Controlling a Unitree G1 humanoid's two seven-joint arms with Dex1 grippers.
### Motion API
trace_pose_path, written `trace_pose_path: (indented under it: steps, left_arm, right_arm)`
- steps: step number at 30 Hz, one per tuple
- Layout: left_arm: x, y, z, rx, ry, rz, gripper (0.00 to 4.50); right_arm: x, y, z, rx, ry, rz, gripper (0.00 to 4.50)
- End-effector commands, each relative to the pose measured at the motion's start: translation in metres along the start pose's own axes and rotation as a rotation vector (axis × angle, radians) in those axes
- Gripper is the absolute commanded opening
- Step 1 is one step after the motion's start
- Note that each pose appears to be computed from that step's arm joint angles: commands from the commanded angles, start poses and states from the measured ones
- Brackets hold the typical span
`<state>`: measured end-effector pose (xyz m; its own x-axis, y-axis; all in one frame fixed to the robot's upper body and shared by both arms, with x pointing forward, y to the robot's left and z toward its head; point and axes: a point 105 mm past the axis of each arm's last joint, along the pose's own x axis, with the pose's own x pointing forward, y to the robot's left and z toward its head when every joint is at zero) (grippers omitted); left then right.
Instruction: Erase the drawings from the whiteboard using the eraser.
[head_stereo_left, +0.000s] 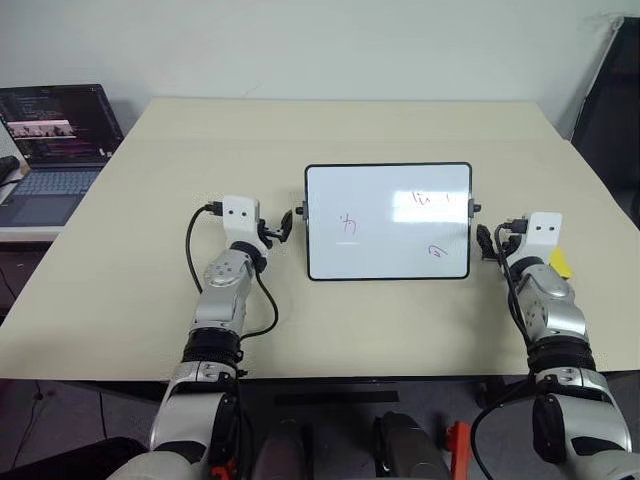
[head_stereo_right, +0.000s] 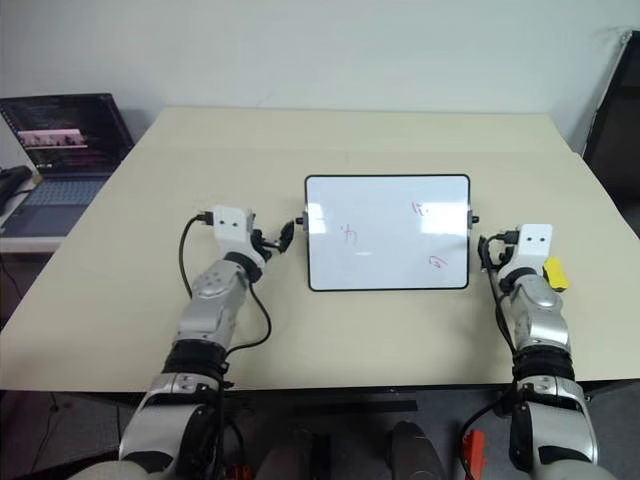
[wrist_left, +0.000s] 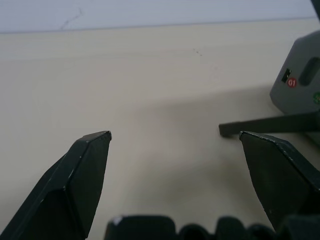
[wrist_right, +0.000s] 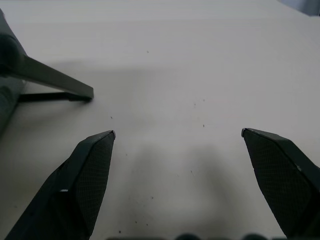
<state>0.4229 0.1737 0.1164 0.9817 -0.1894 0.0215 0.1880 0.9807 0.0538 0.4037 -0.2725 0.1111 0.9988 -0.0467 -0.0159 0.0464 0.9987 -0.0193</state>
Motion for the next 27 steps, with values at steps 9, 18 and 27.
trace_pose_path:
  steps: [9, 18, 27]
  left_arm:
    - [-0.001, 0.024, 0.028, -0.010, -0.061, -0.080, 4.50]
    - [-0.095, -0.013, 0.115, 0.086, -0.040, -0.828, 4.50]
    - [-0.079, -0.172, 0.115, -0.070, -0.054, -1.310, 4.50]
  right_arm:
    - [-0.002, 0.005, 0.020, 0.004, -0.046, 0.022, 4.45]
    - [-0.024, -0.009, 0.034, -0.003, -0.001, 0.096, 4.45]
    - [-0.025, -0.032, 0.045, -0.027, 0.013, 0.081, 4.45]
